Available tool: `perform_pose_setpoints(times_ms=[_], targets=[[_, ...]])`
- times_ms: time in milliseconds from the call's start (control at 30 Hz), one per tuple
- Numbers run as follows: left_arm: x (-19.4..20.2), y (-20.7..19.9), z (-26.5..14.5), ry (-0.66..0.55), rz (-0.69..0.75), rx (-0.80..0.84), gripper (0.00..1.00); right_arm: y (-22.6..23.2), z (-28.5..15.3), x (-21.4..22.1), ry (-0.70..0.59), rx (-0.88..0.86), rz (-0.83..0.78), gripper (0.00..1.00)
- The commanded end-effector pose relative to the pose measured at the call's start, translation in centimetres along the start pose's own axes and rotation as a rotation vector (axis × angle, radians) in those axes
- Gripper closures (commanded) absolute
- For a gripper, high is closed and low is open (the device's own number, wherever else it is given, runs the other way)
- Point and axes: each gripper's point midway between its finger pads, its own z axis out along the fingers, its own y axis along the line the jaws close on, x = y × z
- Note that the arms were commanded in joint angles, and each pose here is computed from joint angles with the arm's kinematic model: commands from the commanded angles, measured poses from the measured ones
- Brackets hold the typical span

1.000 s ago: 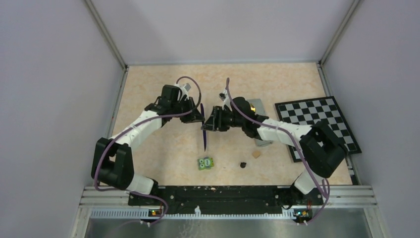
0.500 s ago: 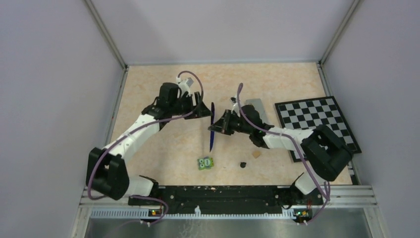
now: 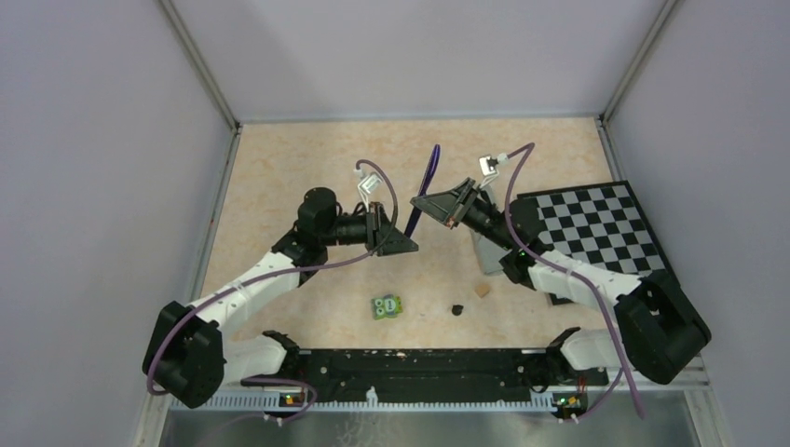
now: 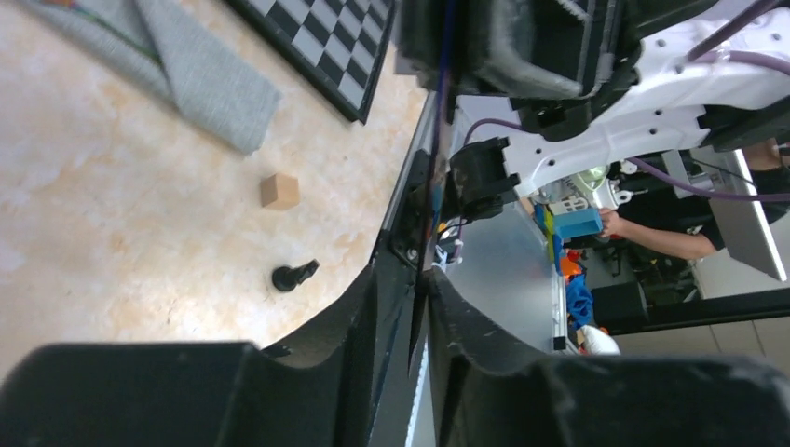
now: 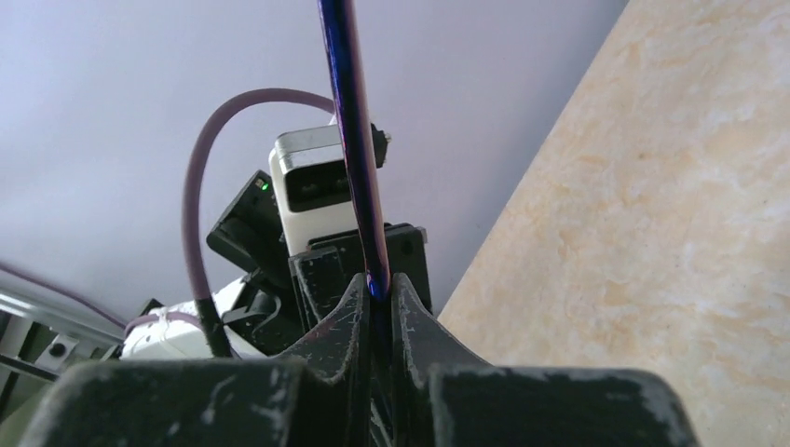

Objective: Fold the napkin into a case and place the utensils inside
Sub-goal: Pass from the right arm to the left, then pass from the left arm to the right

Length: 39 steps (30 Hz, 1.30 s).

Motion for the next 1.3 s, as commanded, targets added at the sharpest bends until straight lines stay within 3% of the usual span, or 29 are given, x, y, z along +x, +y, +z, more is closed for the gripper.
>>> perform_pose_setpoints(times_ms=[0, 67, 100, 167, 200, 267, 400, 500, 533, 600, 700, 833, 933, 1000, 1100, 1267], targets=[[-1.3, -2.0, 0.1, -0.045, 0.069, 0.086, 0.77, 3.6, -0.5, -1.5, -0.062, -0.102, -0.034, 1.00], [-1.3, -2.1, 0.1, -0.043, 0.066, 0.088, 0.87, 3.4, -0.8, -1.3, -0.062, -0.092, -0.036, 1.00], [-1.3, -2.2, 0.1, -0.042, 0.067, 0.090, 0.84, 3.1, -1.0, -1.2, -0.066, -0.079, -0.035, 1.00], [-1.3, -2.4, 0.0, -0.040, 0.072, 0.095, 0.60, 2.9, -1.2, -1.1, -0.076, -0.069, -0.036, 1.00], [-1.2, -2.4, 0.0, -0.039, 0.071, 0.094, 0.59, 3.1, -1.1, -0.9, -0.071, -0.072, -0.043, 1.00], [-1.3, -2.5, 0.0, -0.041, 0.065, 0.094, 0.69, 3.3, -0.9, -0.3, -0.055, -0.072, -0.057, 1.00], [-1.2, -2.3, 0.1, -0.025, 0.046, 0.081, 1.00, 2.9, -0.8, 1.0, -0.016, -0.047, -0.073, 0.99], [-0.9, -1.2, -0.2, 0.012, 0.039, -0.005, 1.00, 0.4, -1.5, 2.0, 0.057, 0.095, -0.138, 0.63], [-0.7, -0.8, -0.4, 0.038, 0.044, -0.034, 1.00, -0.8, -2.1, 2.1, 0.087, 0.161, -0.214, 0.53], [0.3, -0.2, -1.0, 0.115, 0.029, -0.085, 1.00, -1.6, -3.4, 2.1, 0.160, 0.194, -0.460, 0.46], [1.5, 0.3, -2.0, 0.221, 0.068, -0.122, 1.00, -2.9, -6.2, 2.8, 0.305, 0.138, -0.917, 0.45], [2.7, 0.8, -3.1, 0.322, 0.083, -0.177, 1.00, -4.6, -9.3, 2.2, 0.465, 0.173, -1.300, 0.44], [3.6, 1.0, -3.5, 0.379, 0.065, -0.181, 1.00, -2.5, -9.9, 3.9, 0.568, -0.032, -1.572, 0.46], [4.1, 0.8, -3.5, 0.408, 0.040, -0.160, 1.00, -0.4, -9.8, 5.6, 0.551, -0.247, -1.755, 0.47], [4.6, 0.8, -3.4, 0.430, 0.017, -0.138, 1.00, 1.8, -8.5, 6.5, 0.515, -0.425, -1.845, 0.48], [5.0, 0.3, -3.5, 0.441, 0.008, -0.104, 1.00, 0.8, -6.7, 8.5, 0.655, -0.533, -1.872, 0.48]])
